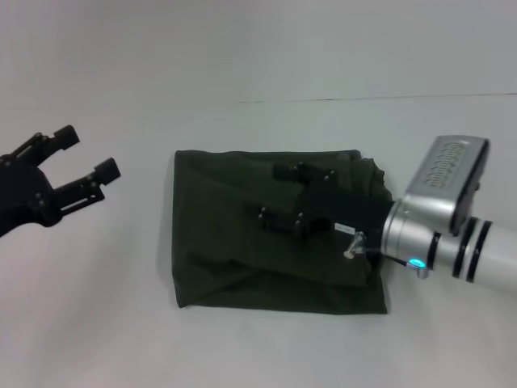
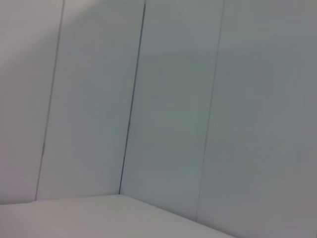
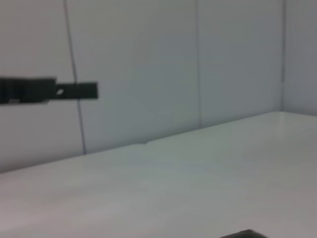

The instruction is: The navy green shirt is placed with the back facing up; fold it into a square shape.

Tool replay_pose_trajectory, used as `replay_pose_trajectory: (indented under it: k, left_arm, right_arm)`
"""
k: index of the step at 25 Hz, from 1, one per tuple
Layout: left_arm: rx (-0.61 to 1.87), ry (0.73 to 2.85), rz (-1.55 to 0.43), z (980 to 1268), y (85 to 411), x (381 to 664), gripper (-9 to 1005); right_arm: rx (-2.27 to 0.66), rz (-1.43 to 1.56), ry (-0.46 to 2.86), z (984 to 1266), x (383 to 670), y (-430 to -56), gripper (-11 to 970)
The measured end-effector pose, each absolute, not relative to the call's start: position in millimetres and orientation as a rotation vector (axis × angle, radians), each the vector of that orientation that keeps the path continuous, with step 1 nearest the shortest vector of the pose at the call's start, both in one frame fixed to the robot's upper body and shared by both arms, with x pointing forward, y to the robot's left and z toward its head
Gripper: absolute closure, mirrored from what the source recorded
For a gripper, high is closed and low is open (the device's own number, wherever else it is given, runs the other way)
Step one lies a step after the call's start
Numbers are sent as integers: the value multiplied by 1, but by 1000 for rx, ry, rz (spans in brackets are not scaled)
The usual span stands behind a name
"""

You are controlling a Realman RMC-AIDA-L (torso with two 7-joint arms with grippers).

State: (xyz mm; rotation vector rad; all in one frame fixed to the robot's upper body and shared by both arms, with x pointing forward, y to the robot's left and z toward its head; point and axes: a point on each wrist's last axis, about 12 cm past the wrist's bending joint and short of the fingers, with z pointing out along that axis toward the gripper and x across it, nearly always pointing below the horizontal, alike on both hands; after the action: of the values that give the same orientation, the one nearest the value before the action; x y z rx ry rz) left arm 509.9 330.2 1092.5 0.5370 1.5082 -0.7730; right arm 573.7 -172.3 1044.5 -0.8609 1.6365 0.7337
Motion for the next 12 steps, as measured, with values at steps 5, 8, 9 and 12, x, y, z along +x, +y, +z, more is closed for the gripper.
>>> replay_pose_trajectory:
  k: [5, 8, 9, 12]
  left_arm:
    - [505, 1510, -777, 1095, 335, 510, 50]
    - [501, 1510, -775, 1095, 336, 510, 50]
    - [501, 1510, -775, 1095, 336, 510, 50]
    - [498, 1513, -774, 1094, 337, 509, 50]
  right_arm:
    - [-933, 706, 1685, 1039, 576, -164, 161]
    - [-975, 663, 1733, 1032, 577, -162, 161]
    - [-982, 654, 1743, 1031, 577, -162, 162]
    - [-982, 644, 1764, 1027, 575, -165, 162]
